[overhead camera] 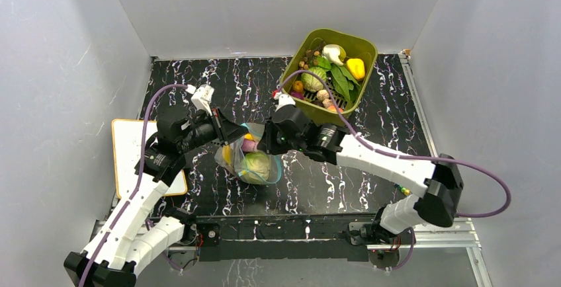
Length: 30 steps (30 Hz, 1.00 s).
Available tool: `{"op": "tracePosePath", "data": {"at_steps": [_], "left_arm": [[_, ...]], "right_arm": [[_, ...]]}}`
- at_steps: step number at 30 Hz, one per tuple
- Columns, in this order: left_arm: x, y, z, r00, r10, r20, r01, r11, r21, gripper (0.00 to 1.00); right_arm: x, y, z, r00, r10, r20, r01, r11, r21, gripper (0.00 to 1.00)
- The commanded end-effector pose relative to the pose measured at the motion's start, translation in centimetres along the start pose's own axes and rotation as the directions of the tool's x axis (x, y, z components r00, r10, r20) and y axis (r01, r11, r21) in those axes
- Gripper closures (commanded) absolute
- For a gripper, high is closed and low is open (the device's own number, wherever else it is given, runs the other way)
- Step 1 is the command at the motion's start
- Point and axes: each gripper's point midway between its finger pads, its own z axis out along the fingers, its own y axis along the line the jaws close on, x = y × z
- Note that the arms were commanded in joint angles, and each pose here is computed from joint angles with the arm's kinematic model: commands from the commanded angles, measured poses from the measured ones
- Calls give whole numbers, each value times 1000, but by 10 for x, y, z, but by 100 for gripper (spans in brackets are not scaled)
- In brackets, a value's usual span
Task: Place the food in the zip-top bag and seal the zipper
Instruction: Place the fake vegetable in the zipper food storage bag.
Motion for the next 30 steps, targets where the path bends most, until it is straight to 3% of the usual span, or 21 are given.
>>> {"op": "tracePosePath", "data": {"at_steps": [1,6,16,24,30], "left_arm": [[-14,-18,-9,998,9,68,-12,999,43,100],[-13,-11,-6,997,15,70,-17,999,27,100],[-11,4,1,997,46,67,-45,999,-16,100],[-10,12,4,991,112,67,-110,993,-39,100],[-7,2,3,986,155,60,-156,987,26,100]], "right_arm": [[-24,20,20,993,-65,96,72,995,-66,95],[-22,11,24,991,-101,85,103,994,-26,85],[-39,23,-22,987,-96,128,106,992,-68,48],[-72,15,-55,953,-205,223,207,978,17,40],[-112,-18,-64,904,-319,283,269,942,202,36]]}}
